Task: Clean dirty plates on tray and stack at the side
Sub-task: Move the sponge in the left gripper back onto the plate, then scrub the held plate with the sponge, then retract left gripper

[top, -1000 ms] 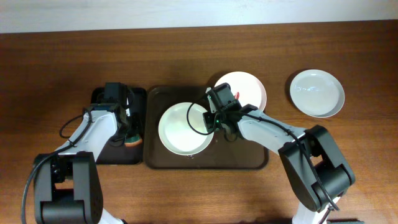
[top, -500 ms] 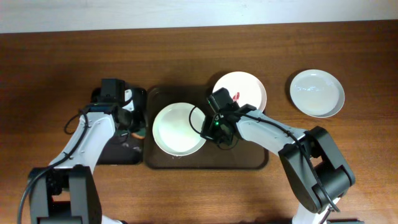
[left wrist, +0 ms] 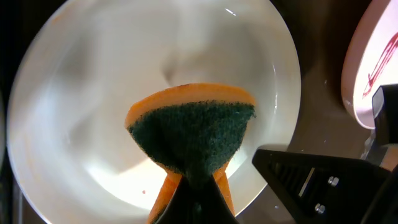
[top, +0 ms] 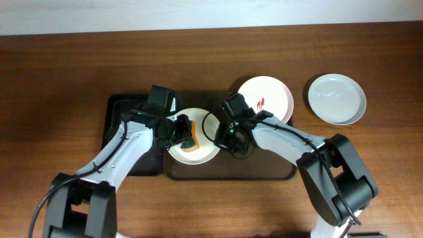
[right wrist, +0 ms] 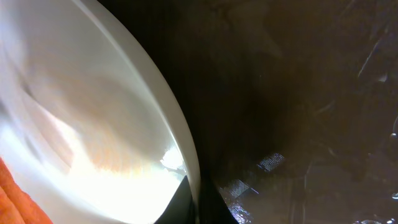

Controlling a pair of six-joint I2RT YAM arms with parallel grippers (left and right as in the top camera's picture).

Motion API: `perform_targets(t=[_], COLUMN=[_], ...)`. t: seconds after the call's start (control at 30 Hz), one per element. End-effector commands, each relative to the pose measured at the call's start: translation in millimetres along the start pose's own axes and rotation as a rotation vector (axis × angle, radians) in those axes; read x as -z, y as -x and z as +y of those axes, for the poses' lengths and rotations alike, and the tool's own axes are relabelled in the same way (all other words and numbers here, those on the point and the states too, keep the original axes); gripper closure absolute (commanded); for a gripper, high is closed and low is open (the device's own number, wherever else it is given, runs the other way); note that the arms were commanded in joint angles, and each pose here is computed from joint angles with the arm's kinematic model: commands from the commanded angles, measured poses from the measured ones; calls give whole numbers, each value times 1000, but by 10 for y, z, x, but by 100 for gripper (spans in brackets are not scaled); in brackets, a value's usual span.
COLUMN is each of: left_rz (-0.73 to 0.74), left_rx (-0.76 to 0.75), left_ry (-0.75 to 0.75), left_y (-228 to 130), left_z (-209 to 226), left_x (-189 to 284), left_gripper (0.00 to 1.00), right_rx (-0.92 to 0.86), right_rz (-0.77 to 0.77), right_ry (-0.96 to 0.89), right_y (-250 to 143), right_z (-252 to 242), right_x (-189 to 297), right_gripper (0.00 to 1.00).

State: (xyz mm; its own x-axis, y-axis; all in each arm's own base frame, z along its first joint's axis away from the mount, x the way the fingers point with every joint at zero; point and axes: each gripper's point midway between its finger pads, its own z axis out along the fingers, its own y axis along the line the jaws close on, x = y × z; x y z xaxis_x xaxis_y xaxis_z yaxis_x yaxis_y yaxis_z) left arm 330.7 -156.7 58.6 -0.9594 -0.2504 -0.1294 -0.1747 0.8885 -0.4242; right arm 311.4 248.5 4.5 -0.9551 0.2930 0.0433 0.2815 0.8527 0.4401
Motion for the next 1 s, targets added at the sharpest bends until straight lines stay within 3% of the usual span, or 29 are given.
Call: perform_targets(t=[0.0, 0.33, 0.47, 0.6, 0.77, 0.97], left_rz=[-26, 72, 90, 32, -83, -200], left_rx=[69, 2, -6, -5, -15, -158], left_ry=[-17, 15, 140, 335, 475, 471], left_y=[51, -201, -297, -232, -5, 269], left_z=[-83, -174, 50, 420, 667, 478], left_x=[66, -486, -705, -604, -375, 5], left_gripper=[100, 100, 100, 100, 100, 100], right_rx=[0, 0, 0, 0, 0, 17], right_rz=[30, 30, 30, 30, 31, 30], right_ry=[0, 0, 0, 0, 0, 0], right_y=[-87, -87, -87, -87, -88, -87], right_z=[-17, -17, -17, -17, -17, -17], right_x=[-61, -61, -61, -61, -61, -61], right_gripper=[96, 96, 96, 96, 96, 96])
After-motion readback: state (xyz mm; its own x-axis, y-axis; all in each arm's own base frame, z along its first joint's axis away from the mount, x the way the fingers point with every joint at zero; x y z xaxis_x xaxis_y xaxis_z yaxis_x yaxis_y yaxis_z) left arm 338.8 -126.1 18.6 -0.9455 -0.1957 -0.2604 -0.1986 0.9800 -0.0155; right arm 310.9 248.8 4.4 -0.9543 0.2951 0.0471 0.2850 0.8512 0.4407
